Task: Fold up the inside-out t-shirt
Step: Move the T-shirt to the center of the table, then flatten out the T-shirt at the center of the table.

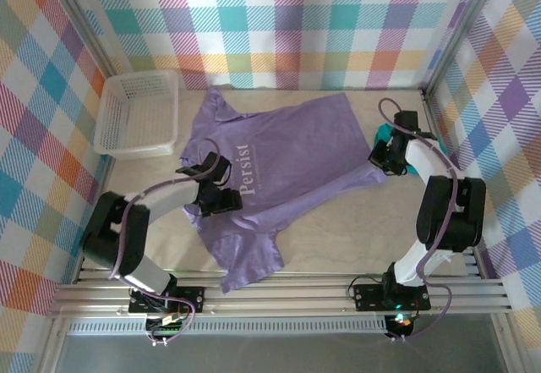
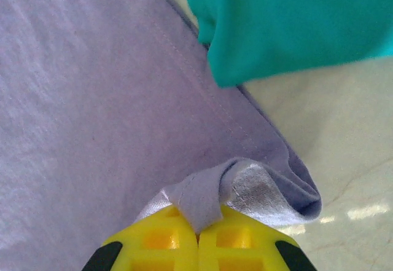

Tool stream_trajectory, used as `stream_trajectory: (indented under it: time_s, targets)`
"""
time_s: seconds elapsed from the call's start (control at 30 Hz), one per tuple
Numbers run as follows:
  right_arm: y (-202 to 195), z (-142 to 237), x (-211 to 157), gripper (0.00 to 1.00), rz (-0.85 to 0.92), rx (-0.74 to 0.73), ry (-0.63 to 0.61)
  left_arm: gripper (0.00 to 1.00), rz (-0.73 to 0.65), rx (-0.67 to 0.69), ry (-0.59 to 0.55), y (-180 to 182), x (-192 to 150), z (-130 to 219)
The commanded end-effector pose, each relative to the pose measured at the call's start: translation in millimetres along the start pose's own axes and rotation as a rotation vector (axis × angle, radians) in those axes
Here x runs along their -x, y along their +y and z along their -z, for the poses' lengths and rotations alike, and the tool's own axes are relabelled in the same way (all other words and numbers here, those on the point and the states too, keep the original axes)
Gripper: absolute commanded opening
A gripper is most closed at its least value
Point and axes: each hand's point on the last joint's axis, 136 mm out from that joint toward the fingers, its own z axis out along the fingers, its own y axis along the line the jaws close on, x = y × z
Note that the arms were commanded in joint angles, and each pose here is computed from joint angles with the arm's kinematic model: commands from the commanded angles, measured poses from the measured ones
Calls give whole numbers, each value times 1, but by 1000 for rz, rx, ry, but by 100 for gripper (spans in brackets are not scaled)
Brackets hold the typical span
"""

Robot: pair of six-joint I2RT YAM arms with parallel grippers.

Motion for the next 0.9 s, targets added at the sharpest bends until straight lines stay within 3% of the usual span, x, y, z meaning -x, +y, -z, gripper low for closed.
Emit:
stream_trajectory:
  time_s: [0.0,0.1,0.2,0.43,0.57,0.7,0.87]
  targets:
    - [-3,8,35,0,25,-13,-75,68,-32,-60,-129,-30,50,2]
    - [-7,10,52,0,7,-13,-95,68,-61,-67,-165,-43,69,9]
    - [2,9,51,0,11,29,-68,68,-148,-80,-230,-55,56,40]
    - [5,6,37,0,15,77,-39,67,-400,-62,-55,-64,-98,57]
    - [13,10,38,0,17,111,-40,67,-449,-38,38,-54,-160,59]
    - [18,19,41,0,28,123,-61,68,-473,-34,142,-44,-205,46]
    - [21,26,39,0,36,135,-68,67,-485,-49,224,-44,-227,30]
